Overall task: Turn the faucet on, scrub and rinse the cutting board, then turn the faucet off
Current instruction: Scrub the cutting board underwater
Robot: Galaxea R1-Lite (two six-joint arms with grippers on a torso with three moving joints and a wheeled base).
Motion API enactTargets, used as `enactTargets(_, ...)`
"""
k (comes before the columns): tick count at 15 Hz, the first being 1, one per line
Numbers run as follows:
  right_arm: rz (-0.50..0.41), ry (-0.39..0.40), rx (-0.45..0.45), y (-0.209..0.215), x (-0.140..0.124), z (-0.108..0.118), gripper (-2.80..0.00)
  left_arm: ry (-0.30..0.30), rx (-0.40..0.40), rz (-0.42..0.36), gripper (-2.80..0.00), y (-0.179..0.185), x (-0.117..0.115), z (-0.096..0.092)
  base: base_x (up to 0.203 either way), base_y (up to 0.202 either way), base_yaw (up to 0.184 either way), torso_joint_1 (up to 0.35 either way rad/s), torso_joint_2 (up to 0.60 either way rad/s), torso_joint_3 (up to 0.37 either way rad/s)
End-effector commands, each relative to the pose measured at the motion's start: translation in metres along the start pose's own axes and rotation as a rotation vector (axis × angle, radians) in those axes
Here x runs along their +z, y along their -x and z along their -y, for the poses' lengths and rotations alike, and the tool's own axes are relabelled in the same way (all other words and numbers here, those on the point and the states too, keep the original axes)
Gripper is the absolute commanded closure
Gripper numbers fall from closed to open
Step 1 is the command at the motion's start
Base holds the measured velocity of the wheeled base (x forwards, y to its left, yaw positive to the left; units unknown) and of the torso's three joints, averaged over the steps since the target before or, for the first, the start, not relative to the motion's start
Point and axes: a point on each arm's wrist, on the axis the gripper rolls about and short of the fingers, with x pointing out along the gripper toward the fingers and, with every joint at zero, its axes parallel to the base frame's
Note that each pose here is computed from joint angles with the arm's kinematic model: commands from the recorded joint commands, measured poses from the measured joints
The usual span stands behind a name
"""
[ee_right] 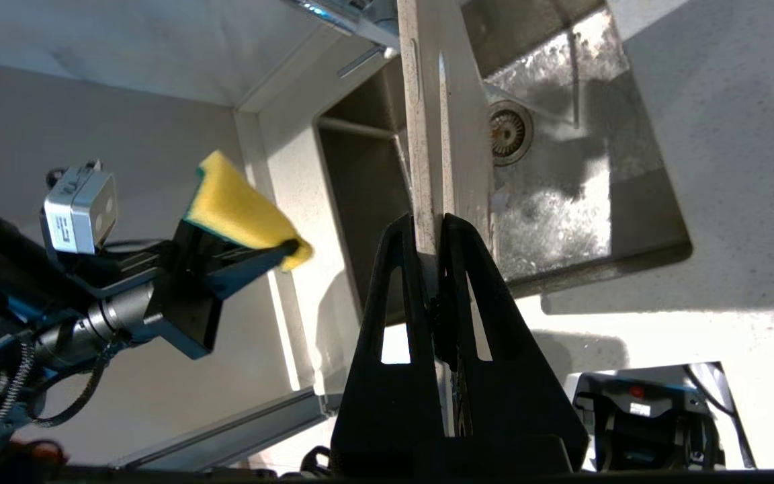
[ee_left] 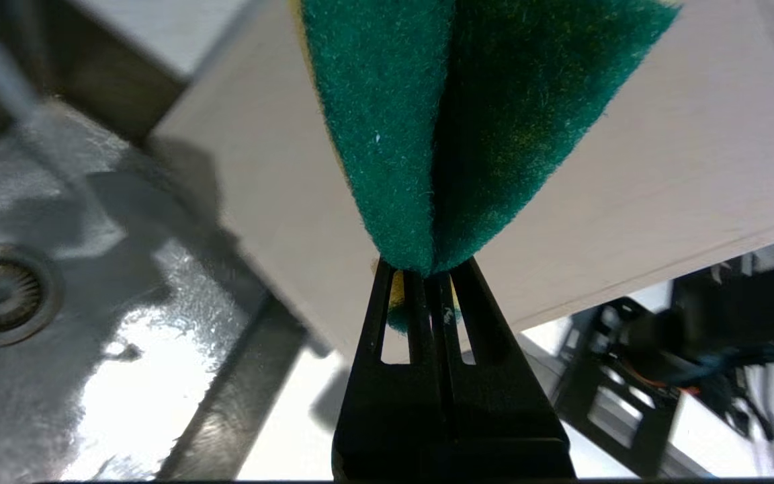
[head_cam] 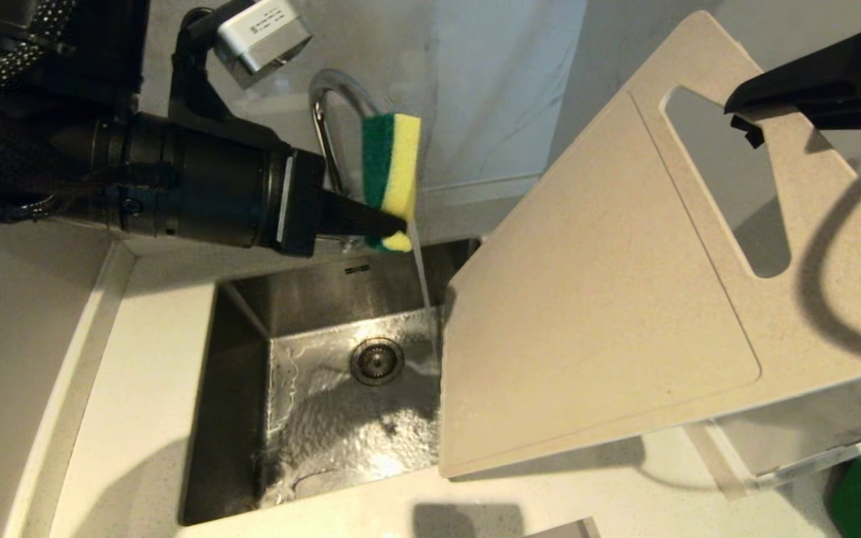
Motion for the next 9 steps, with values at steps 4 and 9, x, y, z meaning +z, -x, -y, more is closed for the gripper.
enactTargets(4,-0.007,-0.006,-0.002,-0.002,0.000,0.001,0.00,-0.061,-0.067,-0.127,0.00,-0.065,-0.006,0.011,0.000,0.000,0.000,0.000,0.00,0.000)
enactTargets(9,-0.008,-0.007,-0.001,-0.003,0.000,0.001,0.00,-0.075,-0.096,-0.179,0.00,-0.096,-0.020,0.018,0.000,0.000,0.000,0.000,0.00,0.000)
